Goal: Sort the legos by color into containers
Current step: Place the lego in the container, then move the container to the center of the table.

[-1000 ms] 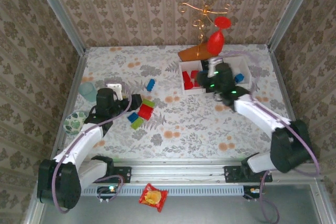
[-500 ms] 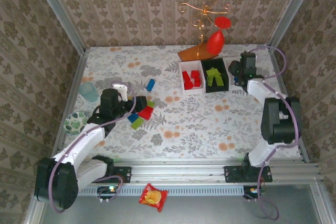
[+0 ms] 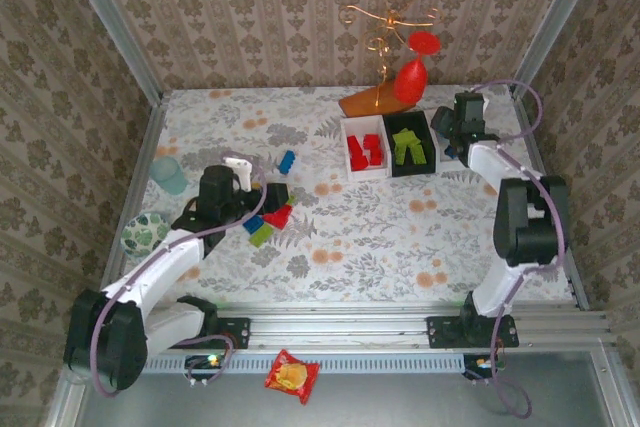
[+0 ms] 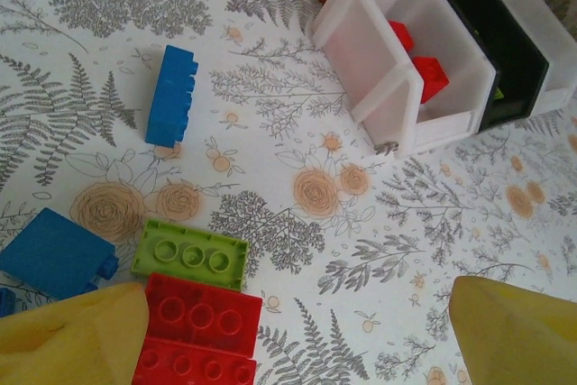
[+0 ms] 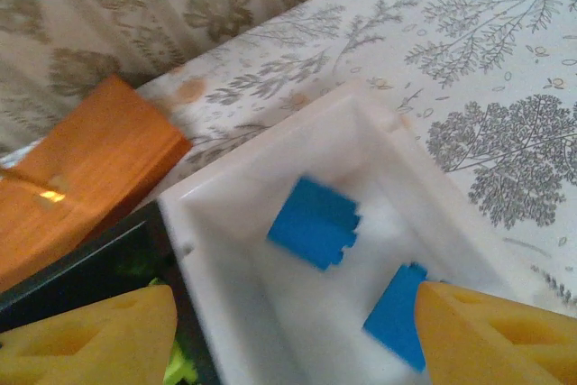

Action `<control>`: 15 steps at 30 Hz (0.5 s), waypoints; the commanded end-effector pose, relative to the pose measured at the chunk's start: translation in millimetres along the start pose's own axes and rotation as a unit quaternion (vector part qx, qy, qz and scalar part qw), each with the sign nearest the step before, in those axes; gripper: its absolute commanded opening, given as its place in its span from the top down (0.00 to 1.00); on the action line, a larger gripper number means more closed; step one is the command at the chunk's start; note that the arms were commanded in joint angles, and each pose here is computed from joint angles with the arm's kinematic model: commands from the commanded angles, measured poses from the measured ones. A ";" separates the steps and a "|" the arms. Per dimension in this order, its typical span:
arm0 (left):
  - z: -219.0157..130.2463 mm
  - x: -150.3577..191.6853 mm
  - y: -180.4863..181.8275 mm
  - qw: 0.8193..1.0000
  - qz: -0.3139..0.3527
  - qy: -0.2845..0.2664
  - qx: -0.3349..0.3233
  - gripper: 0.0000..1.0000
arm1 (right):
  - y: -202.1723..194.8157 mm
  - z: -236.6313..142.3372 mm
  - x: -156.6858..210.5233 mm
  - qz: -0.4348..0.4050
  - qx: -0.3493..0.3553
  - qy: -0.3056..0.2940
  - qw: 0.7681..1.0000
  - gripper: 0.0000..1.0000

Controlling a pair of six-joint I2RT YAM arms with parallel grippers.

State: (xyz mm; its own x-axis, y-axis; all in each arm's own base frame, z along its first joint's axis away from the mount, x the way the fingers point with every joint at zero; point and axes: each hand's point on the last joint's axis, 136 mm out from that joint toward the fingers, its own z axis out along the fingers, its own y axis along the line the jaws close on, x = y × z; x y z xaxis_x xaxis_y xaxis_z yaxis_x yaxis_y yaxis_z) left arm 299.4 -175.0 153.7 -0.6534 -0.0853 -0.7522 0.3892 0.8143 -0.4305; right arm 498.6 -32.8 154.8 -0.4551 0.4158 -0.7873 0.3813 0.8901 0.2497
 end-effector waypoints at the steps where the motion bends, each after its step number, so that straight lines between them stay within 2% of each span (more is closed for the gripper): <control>1: 3.0 -8.6 2.0 1.000 0.017 0.001 -0.012 0.11 | 61.0 -53.3 10.0 -0.044 -0.104 -0.024 0.993 0.26; 5: 20.8 -7.1 9.7 0.998 0.031 0.049 -0.035 0.12 | 130.3 -106.5 67.9 -0.139 -0.204 -0.016 0.969 0.23; 8: 42.4 -7.5 21.7 0.991 0.054 0.094 -0.072 0.13 | 153.9 -126.4 99.2 -0.162 -0.248 -0.005 0.955 0.21; 11: 69.0 -7.9 40.1 0.981 0.078 0.136 -0.115 0.17 | 149.4 -127.9 108.8 -0.158 -0.244 -0.004 0.957 0.19; 15: 103.9 -9.4 62.0 0.969 0.097 0.170 -0.154 0.22 | 105.9 -106.1 91.8 -0.132 -0.159 -0.012 0.978 0.15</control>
State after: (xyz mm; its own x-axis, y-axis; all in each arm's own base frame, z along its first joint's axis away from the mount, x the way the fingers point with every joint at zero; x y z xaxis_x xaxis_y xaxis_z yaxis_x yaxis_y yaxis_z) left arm 391.2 -195.9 105.6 -0.7563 0.1436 -0.6382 0.3508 0.9125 -0.2104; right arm 401.1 157.5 154.0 -0.5379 0.1020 -0.8368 -0.1459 0.9664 0.2115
